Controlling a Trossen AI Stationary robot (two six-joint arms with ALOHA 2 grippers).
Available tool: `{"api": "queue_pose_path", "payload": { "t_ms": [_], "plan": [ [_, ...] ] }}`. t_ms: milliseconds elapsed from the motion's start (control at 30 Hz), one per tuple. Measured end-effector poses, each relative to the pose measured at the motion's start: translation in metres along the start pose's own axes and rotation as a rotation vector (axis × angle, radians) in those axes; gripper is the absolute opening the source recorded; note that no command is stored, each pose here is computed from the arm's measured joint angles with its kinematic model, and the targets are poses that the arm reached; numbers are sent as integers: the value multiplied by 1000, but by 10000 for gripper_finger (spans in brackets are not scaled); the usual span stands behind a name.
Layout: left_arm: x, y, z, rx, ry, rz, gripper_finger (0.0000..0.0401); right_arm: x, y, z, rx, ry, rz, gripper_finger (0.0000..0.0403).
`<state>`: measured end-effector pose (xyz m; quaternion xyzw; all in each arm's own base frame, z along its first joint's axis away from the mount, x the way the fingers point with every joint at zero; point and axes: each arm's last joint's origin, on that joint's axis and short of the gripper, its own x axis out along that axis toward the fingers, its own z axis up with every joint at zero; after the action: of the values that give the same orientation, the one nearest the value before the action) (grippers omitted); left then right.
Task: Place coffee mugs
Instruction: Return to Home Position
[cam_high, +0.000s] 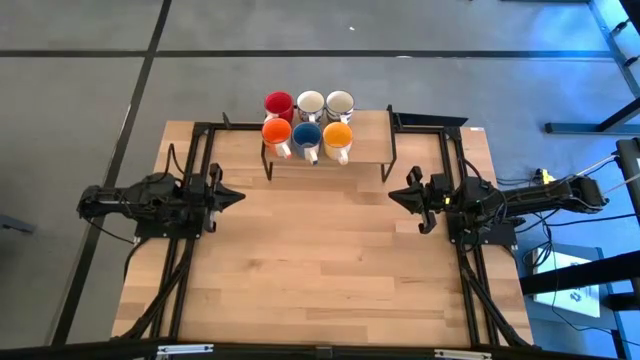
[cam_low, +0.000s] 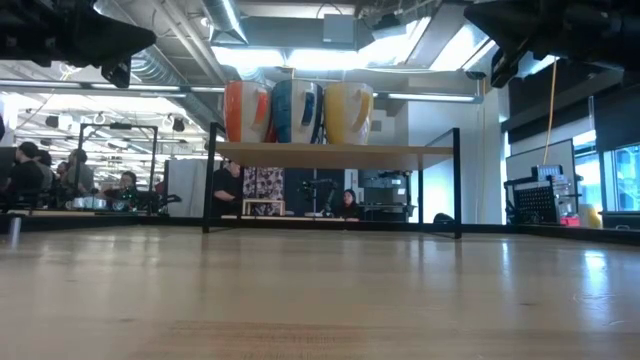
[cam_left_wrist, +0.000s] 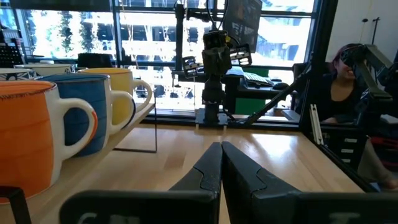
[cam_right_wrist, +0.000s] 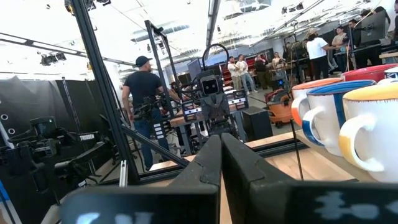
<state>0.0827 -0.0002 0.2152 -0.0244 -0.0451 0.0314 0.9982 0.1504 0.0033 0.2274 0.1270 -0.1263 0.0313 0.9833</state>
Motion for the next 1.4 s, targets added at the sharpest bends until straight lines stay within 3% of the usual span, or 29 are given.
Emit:
{"api": "queue_pose_path", "payload": {
  "t_ms": [1400],
  "plan": [
    [0,0,0,0,0,0,2,0,0,0,46,-1,-2,3]
  ]
}}
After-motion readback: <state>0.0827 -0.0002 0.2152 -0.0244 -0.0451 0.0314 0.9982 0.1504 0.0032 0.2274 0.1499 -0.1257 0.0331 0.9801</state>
